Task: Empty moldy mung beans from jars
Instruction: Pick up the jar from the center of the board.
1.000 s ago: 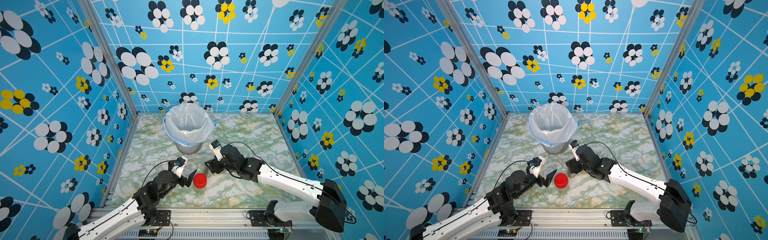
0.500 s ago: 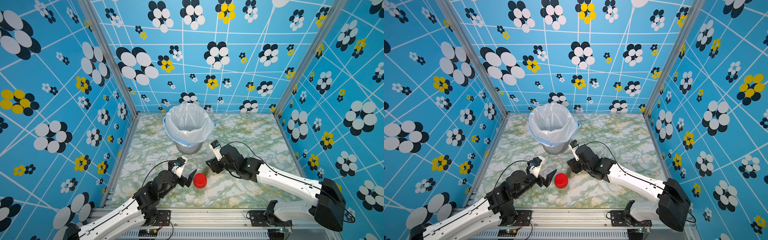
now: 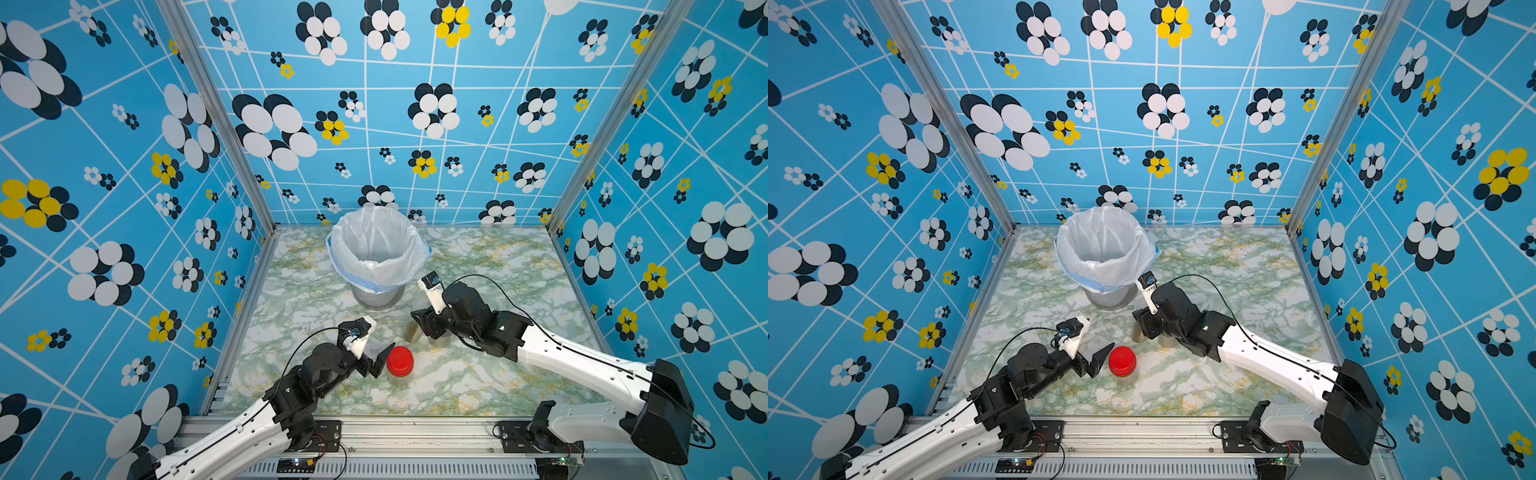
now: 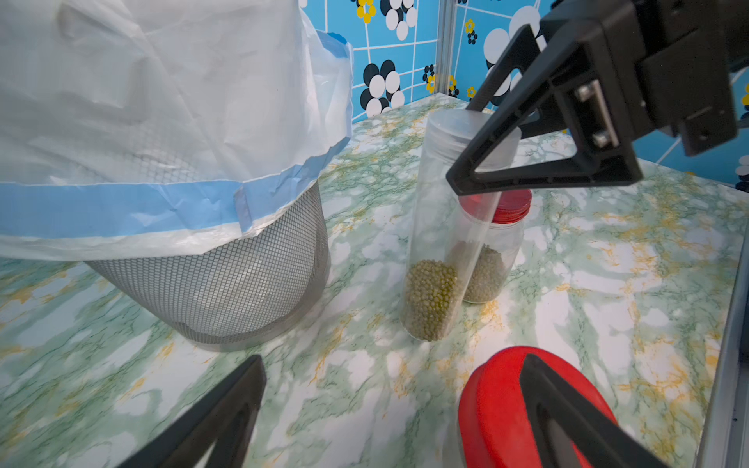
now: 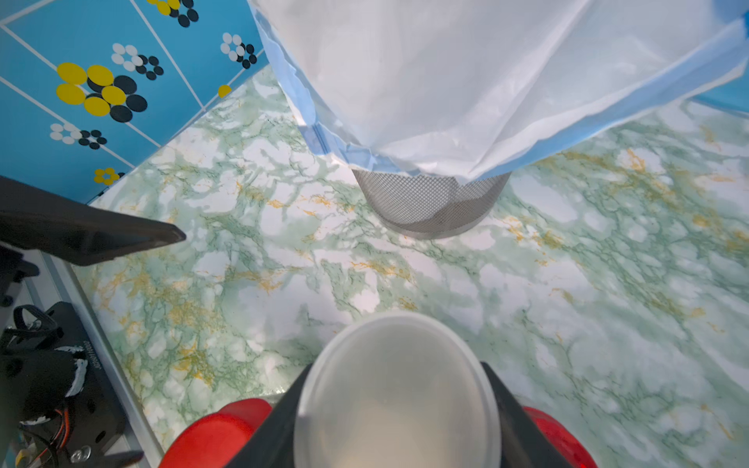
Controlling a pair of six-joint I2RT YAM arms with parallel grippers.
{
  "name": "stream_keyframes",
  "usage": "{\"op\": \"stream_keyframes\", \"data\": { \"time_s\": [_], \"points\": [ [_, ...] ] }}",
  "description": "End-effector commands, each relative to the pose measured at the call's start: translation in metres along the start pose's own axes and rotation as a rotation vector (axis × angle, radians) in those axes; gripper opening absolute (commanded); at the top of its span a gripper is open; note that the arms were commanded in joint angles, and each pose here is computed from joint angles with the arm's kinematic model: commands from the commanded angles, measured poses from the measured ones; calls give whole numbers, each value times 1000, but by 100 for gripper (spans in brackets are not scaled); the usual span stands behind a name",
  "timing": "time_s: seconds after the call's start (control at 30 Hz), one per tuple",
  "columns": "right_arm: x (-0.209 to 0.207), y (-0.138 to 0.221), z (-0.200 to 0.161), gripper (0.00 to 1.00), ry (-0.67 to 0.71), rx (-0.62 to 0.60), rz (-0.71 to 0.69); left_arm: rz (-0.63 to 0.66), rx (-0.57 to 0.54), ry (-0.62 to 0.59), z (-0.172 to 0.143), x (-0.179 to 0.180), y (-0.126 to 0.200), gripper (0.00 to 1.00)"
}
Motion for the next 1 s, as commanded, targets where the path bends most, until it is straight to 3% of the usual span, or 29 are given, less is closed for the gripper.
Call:
{"op": "stream_keyframes", "data": {
  "time_s": [0.0,0.2,0.37,0.6,0.97],
  "points": [
    [-3,15,30,31,24,-92,-31,-79,-56,-52,8,-8,0,99],
    [-4,26,52,30,30,-128,-21,-150,-87,-82,19,-13,-8,99],
    [-3,38,69,30,-2,-167,1,-189,-80,-94,37,-14,-24,96],
    [4,51,83,27,-20,-193,81,-240,-138,-79,73,-9,-45,100],
    [6,77,96,25,-56,-286,137,-351,-98,-85,90,-18,-79,100]
  ]
}}
Point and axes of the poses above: each gripper's point midway between its finger pads, its own y axis back along the fingers, its own x axis along the line the jaws close on, z = x × y, the point moved 6 cm from there along y, back along the fingers, and after that the axes turned 11 degrees about y, right-handed, at the moved point
